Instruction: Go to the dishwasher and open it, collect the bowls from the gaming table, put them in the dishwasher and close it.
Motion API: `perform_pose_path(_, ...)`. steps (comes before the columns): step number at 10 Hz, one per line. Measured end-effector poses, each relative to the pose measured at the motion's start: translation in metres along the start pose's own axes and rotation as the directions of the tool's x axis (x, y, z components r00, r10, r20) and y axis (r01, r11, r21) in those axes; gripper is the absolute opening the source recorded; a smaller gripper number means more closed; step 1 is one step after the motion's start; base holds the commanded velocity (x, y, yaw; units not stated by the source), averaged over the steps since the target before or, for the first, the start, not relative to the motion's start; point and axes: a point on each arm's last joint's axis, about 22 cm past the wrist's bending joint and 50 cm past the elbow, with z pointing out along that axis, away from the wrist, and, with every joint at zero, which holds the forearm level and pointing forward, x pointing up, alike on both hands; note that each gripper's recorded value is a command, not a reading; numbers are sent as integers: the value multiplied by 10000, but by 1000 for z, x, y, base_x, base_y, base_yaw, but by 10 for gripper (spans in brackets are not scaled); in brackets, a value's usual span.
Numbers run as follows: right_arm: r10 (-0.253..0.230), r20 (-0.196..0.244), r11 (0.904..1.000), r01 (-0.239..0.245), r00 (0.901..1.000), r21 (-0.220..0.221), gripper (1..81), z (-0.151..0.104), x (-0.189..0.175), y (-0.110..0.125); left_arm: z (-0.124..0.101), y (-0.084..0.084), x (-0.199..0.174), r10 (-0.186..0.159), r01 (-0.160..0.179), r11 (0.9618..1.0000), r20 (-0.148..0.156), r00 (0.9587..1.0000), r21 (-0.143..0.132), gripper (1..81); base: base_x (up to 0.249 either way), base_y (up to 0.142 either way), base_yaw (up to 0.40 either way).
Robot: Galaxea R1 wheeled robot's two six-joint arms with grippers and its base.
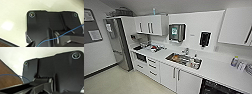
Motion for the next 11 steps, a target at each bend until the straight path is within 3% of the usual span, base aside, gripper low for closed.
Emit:
perform_pose_path(3, 95, -163, 9999, -95, 9998, -35, 811, -12, -12, 21, -1, 18, -2, -45, 46, 9985, 26, 10000, -538, 811, 0, 0, 300)
perform_pose_path(6, 81, -247, 9999, -80, 9997, 70, 811, -11, -8, 15, -8, -7, -5, -30, 32, 9997, 69, 10000, -239, 811, 0, 0, 299)
perform_pose_path(11, 75, -188, 10000, -74, 9998, 24, 811, -12, -10, 18, -7, -4, -2, -23, 24, 9996, 33, 10000, -275, 811, 0, 0, 299)
